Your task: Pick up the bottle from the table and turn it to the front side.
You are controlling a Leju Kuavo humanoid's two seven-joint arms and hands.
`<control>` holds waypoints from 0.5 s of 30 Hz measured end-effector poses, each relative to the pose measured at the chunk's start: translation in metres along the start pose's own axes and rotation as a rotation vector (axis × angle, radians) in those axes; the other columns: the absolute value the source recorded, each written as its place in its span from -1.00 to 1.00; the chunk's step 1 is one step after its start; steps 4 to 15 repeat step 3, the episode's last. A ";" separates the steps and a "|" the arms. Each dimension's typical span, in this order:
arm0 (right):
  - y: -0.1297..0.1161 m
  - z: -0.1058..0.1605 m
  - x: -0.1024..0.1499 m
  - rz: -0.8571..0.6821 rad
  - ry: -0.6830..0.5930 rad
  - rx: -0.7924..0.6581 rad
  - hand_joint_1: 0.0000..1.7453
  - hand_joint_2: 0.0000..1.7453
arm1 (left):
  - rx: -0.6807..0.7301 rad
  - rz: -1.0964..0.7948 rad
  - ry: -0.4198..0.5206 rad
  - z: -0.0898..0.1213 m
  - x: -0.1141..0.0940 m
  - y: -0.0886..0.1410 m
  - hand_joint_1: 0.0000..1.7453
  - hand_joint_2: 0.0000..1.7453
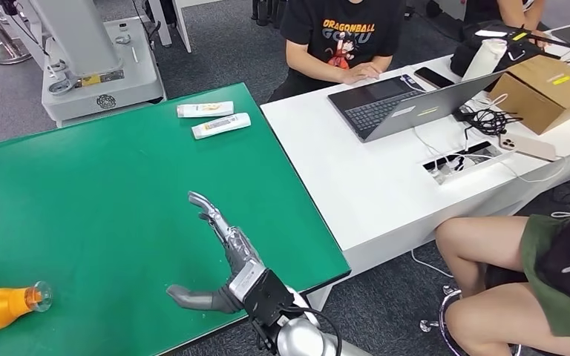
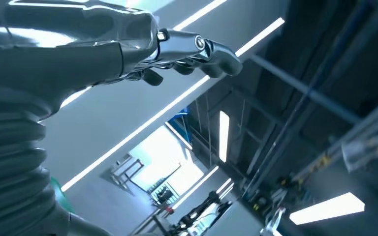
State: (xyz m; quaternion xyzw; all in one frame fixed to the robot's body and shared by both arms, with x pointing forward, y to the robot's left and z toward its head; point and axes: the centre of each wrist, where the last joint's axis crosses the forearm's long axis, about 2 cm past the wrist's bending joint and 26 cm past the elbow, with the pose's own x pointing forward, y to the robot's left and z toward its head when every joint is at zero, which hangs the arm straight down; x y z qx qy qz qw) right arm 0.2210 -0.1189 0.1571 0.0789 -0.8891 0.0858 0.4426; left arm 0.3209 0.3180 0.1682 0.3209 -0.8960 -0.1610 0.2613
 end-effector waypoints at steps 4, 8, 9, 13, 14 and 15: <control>0.000 0.003 0.000 0.002 0.003 0.001 -1.00 1.00 | 0.074 0.112 0.041 -0.002 0.014 -0.006 -1.00 1.00; 0.000 0.003 0.000 0.002 0.003 0.001 -1.00 1.00 | 0.074 0.112 0.041 -0.002 0.014 -0.006 -1.00 1.00; 0.000 0.003 0.000 0.002 0.003 0.001 -1.00 1.00 | 0.074 0.112 0.041 -0.002 0.014 -0.006 -1.00 1.00; 0.000 0.003 0.000 0.002 0.003 0.001 -1.00 1.00 | 0.074 0.112 0.041 -0.002 0.014 -0.006 -1.00 1.00; 0.000 0.003 0.000 0.002 0.003 0.001 -1.00 1.00 | 0.074 0.112 0.041 -0.002 0.014 -0.006 -1.00 1.00; 0.000 0.003 0.000 0.002 0.003 0.001 -1.00 1.00 | 0.074 0.112 0.041 -0.002 0.014 -0.006 -1.00 1.00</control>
